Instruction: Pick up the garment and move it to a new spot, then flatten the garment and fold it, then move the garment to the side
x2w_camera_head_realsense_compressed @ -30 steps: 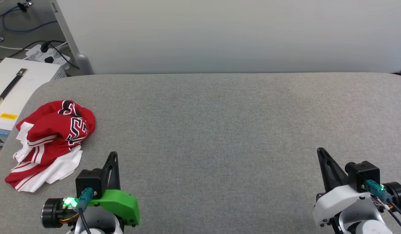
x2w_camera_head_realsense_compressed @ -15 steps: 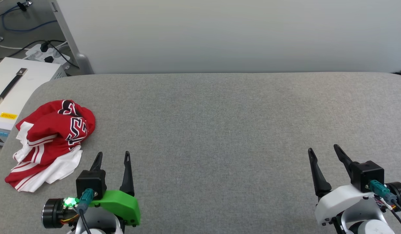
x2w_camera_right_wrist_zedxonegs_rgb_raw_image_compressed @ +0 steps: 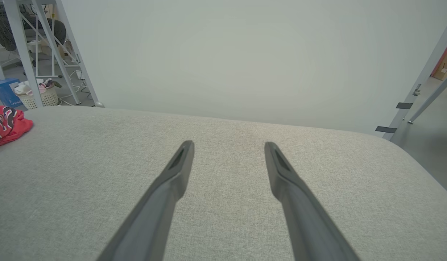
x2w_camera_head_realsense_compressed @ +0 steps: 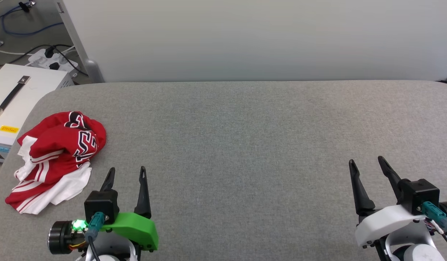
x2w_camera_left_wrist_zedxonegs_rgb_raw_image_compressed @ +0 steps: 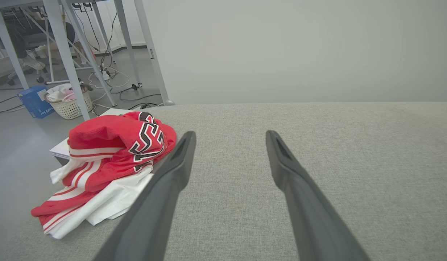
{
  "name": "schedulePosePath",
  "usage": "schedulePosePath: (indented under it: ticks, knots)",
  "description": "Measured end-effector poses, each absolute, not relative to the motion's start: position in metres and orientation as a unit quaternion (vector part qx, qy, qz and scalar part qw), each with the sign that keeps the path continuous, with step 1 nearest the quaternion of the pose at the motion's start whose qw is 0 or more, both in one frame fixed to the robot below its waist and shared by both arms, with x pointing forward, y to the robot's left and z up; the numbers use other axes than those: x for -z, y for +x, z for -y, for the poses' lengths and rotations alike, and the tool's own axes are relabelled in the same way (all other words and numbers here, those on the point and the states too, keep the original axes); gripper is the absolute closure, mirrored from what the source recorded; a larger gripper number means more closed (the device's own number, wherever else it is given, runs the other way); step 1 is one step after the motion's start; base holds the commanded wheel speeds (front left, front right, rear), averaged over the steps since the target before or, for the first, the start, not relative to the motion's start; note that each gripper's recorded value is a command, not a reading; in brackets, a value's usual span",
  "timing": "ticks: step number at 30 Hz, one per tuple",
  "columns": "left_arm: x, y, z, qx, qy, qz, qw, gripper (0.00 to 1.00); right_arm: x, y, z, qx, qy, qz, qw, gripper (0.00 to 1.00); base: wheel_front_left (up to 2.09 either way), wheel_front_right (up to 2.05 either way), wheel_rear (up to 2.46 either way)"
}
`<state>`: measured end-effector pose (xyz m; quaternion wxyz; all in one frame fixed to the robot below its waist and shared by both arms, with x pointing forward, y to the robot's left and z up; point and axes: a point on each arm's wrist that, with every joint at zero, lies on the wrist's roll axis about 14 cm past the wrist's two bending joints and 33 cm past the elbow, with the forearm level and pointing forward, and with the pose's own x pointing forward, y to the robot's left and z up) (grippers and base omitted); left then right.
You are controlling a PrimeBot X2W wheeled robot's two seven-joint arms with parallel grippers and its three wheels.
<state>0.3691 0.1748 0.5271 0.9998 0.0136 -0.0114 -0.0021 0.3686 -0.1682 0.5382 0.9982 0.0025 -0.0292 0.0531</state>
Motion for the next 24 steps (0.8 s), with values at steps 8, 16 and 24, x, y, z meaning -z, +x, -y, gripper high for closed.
schedulePosePath:
  ticks: [8, 16, 24]
  knots:
    - [-0.5292, 0.3692, -0.1731, 0.005, 0.010, 0.019, 1.000, 0.00, -0.5425, 0.3683, 0.1711, -0.049, 0.015, 0.040, 0.998, 0.00, 0.00, 0.00, 0.00]
    - [-0.5312, 0.3692, -0.1722, 0.005, 0.009, 0.027, 1.000, 0.00, -0.5461, 0.3676, 0.1727, -0.047, 0.023, 0.051, 0.997, 0.00, 0.00, 0.00, 0.00]
    - [-0.5324, 0.3693, -0.1717, 0.004, 0.005, 0.034, 0.999, 0.00, -0.5455, 0.3658, 0.1757, -0.042, 0.031, 0.055, 0.997, 0.00, 0.00, 0.00, 0.00]
